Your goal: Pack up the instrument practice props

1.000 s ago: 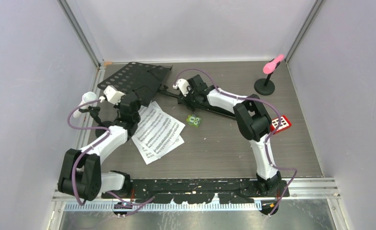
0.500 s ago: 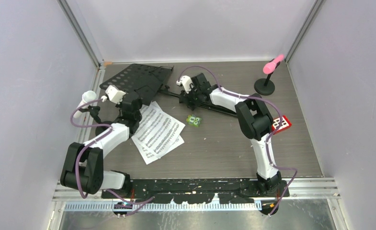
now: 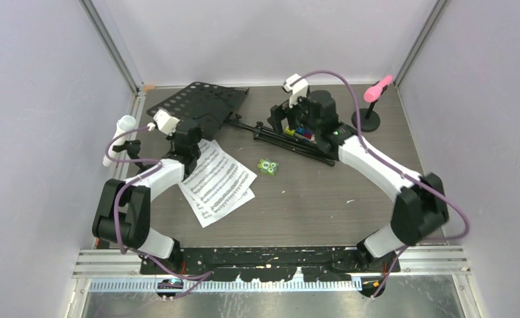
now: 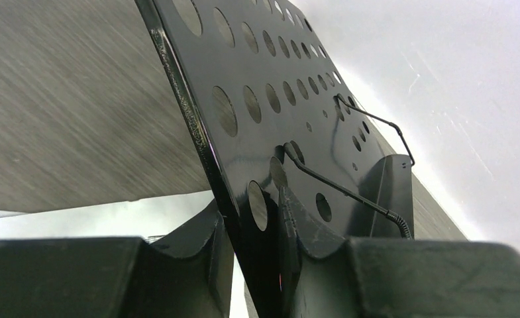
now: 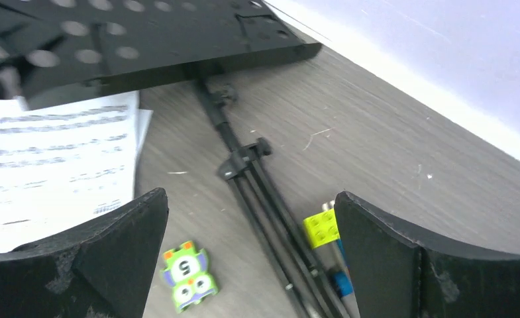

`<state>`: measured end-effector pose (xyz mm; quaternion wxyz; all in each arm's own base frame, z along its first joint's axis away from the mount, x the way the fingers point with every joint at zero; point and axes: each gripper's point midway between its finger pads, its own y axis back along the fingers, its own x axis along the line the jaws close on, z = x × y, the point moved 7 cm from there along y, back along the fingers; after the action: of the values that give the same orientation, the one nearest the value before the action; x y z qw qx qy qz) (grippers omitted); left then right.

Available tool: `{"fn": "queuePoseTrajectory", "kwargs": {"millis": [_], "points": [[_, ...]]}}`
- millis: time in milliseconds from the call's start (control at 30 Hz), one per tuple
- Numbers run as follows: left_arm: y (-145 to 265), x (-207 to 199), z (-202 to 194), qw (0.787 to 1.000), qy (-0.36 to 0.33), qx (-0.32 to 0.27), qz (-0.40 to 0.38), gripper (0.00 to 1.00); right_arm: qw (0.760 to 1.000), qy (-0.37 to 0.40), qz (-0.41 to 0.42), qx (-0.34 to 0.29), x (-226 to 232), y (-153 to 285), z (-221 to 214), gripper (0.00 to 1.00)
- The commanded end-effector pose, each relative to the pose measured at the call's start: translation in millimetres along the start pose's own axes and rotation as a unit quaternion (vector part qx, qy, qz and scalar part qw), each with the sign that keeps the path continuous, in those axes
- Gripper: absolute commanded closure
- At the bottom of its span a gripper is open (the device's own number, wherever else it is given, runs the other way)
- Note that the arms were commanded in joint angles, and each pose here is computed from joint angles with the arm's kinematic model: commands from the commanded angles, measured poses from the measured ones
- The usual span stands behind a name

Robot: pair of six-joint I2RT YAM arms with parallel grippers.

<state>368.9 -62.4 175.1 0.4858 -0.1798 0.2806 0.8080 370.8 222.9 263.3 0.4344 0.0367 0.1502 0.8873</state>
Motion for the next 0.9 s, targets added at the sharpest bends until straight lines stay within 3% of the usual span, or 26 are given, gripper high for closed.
{"fn": "queuePoseTrajectory", "kwargs": {"millis": [0, 33, 167, 300, 600, 867], "points": [[-9, 17, -25, 0.988, -0.142, 0.052, 0.026, 1.0, 0.997, -0.051, 0.019, -0.051, 18, 38, 4, 0.0], [-10, 18, -27, 0.988, -0.144, 0.058, 0.027, 0.96, 0.997, -0.054, 0.018, -0.054, 20, 46, 3, 0.0], [-8, 22, -33, 0.987, -0.143, 0.072, 0.017, 0.53, 0.996, -0.06, 0.007, -0.066, 23, 79, -2, 0.0], [2, 25, -27, 0.988, -0.136, 0.075, 0.017, 0.29, 0.996, -0.066, 0.002, -0.067, 25, 98, -6, 0.0], [29, 23, 3, 0.989, -0.134, 0.059, 0.001, 0.03, 0.995, -0.079, 0.008, -0.065, 30, 116, -14, 0.0], [61, 22, 24, 0.985, -0.149, 0.065, -0.049, 0.0, 0.988, -0.134, -0.022, -0.077, 29, 132, -14, 0.0]]}}
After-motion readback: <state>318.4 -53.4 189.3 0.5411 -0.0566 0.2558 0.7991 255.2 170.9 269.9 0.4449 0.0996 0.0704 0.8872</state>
